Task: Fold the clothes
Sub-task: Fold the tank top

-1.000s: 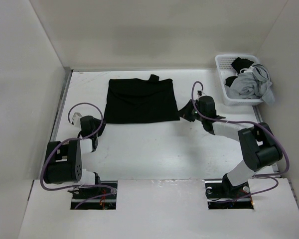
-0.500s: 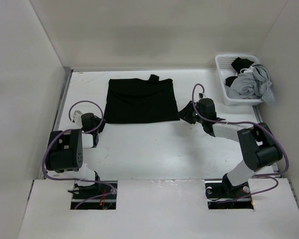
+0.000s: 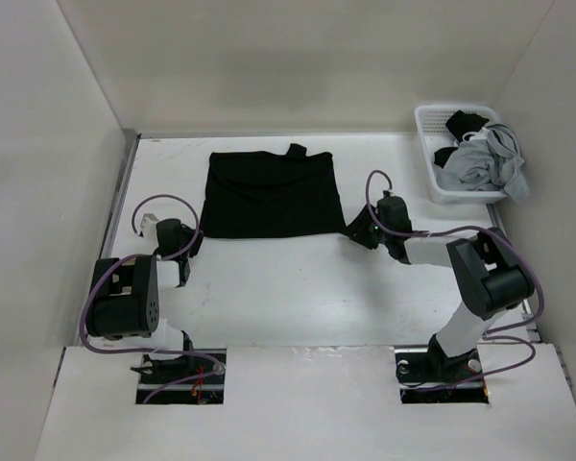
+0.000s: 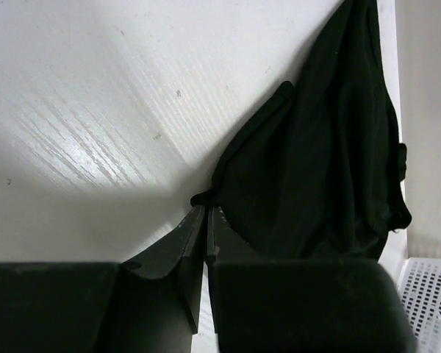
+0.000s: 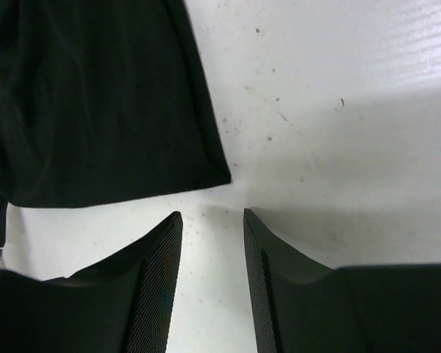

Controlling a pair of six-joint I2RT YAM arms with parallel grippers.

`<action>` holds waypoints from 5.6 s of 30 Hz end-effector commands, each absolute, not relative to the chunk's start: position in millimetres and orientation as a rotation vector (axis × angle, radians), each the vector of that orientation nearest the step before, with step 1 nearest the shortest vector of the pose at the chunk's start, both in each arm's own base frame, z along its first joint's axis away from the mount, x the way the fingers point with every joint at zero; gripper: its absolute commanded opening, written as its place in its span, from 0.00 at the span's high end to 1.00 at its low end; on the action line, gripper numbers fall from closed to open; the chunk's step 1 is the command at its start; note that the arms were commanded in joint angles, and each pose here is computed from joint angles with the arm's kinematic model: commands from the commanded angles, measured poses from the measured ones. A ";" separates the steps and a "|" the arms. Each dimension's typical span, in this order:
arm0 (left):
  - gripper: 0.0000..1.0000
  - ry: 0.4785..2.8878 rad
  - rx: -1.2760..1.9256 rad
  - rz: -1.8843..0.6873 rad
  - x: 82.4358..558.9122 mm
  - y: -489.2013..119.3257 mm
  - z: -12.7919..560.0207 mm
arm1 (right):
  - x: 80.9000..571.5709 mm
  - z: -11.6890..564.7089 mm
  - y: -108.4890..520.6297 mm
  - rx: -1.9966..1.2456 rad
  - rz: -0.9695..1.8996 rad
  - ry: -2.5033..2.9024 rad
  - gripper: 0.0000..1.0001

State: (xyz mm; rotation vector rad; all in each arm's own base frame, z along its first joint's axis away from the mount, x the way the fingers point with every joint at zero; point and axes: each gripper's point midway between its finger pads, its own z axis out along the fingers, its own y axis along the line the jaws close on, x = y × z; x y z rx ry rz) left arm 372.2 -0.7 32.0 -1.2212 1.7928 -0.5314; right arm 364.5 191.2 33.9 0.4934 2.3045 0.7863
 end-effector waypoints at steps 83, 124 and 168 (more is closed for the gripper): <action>0.98 1.853 -1.100 -0.614 318.0 -21.0 44.0 | 311.9 21.0 164.9 0.615 0.542 2.311 0.97; 1.00 1.562 -0.929 -0.721 338.8 -41.3 242.8 | 324.1 247.3 176.9 0.222 0.743 1.933 1.00; 0.97 1.735 -1.032 -0.715 333.7 -23.5 91.3 | 341.0 67.5 140.9 0.511 0.654 2.195 1.00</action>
